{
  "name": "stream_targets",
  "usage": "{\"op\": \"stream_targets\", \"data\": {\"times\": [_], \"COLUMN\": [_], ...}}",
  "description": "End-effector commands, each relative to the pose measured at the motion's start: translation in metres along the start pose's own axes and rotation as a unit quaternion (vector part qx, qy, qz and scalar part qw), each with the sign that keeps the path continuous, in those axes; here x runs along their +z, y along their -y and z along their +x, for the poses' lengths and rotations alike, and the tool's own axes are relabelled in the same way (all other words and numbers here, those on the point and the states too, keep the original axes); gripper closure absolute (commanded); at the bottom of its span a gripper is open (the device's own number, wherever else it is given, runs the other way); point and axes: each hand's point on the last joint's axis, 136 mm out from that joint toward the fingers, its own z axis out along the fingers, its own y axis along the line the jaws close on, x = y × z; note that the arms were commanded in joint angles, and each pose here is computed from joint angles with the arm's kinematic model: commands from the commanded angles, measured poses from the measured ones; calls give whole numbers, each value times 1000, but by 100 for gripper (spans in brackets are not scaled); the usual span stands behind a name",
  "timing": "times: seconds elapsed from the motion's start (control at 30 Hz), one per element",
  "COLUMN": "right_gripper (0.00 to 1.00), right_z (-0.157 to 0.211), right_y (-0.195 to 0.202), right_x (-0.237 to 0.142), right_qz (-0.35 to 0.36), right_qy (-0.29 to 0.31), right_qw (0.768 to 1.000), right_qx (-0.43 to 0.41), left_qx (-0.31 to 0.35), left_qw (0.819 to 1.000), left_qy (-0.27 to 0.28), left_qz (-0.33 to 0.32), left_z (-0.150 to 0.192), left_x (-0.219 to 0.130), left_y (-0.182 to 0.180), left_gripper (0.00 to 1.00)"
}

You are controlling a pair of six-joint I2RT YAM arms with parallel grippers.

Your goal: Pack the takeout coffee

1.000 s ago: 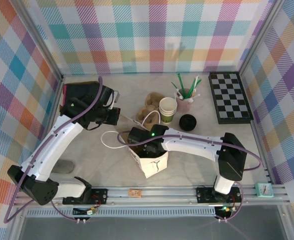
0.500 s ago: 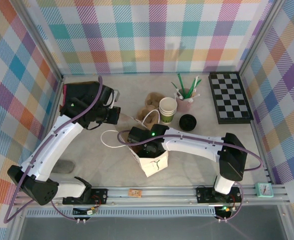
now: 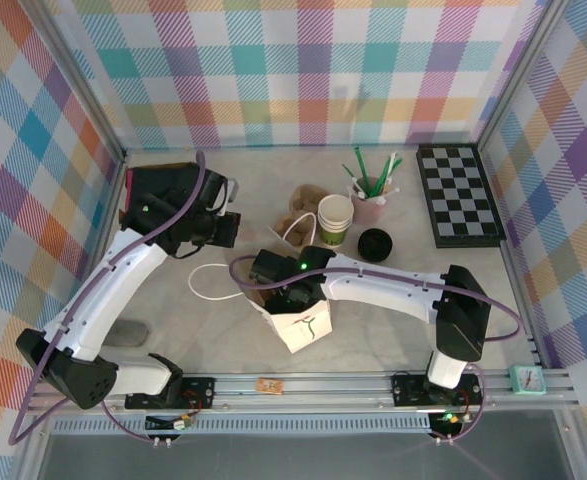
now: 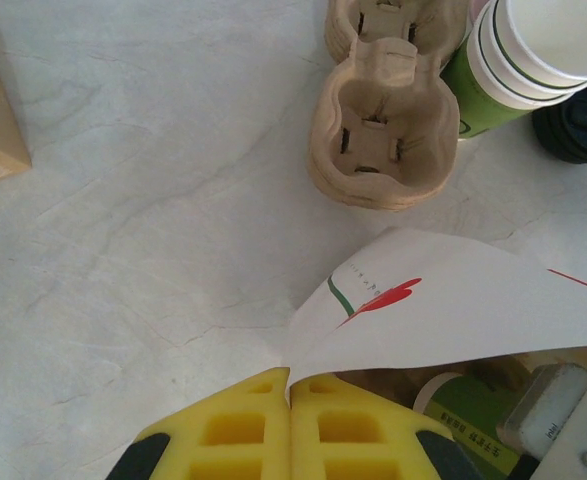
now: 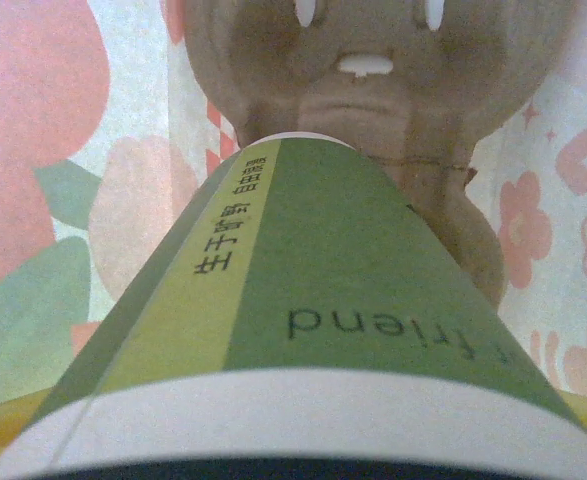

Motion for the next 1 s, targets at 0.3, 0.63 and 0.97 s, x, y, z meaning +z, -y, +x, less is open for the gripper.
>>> {"op": "stream_targets", "data": {"times": [0.3,0.63,0.97], "right_gripper": [62,62,61], "right_z": [19,39,49], "right_y": [10,14,12], "right_x": [0,7,15], "right_qz": [27,30,27], "right_qy": [-43,-84,-116], "right_qw": [999,996,993], "right_qx": [-19,-16,-18], "left_qx": [1,6,8], "left_qw": [1000,999,999], "left_qy": [19,21,24], "left_qz": [-13,-24,-30], "left_z": [-12,-13,-14], "left_x": [-8,-10,-12], "left_y": [-6,-10,-12], "left_gripper": [100,100,100]}}
